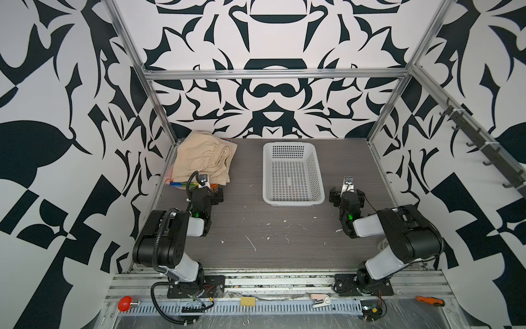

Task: Fold and stack the shorts

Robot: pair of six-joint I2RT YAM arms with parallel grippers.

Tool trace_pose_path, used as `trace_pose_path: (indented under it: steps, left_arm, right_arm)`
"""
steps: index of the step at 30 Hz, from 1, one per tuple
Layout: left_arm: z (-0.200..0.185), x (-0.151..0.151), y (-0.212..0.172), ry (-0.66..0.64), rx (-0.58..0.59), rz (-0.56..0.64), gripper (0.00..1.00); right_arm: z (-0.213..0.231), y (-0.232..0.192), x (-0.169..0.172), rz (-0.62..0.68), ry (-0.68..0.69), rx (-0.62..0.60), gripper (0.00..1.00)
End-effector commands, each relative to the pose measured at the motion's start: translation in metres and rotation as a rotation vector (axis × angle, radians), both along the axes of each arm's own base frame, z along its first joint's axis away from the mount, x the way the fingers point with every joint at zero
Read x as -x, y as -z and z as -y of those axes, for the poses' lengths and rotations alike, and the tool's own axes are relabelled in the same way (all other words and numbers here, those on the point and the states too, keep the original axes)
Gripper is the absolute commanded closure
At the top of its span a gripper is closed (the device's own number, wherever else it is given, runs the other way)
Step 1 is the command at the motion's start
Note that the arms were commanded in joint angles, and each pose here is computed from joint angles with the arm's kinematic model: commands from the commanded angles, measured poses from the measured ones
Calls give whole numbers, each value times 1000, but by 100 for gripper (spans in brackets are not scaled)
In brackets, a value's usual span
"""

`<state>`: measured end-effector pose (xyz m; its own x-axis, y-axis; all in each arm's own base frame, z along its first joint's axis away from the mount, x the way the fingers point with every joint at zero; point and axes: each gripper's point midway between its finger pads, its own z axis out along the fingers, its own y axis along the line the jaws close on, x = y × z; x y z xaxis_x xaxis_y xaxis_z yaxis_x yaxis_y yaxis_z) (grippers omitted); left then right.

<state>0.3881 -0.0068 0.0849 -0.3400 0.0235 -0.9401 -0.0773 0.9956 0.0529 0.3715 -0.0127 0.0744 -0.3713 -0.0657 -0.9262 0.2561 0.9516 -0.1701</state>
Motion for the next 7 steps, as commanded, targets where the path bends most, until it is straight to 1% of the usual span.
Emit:
trace_pose_path:
  steps: [1,7]
  left_arm:
    - [2,-3,-5,11,3,26,1]
    - [2,-3,-6,11,3,26,1]
  right_arm:
    - [-1,-12,-9,37,-9,-29,0]
    - [1,-12,-8,34,-12,-25,0]
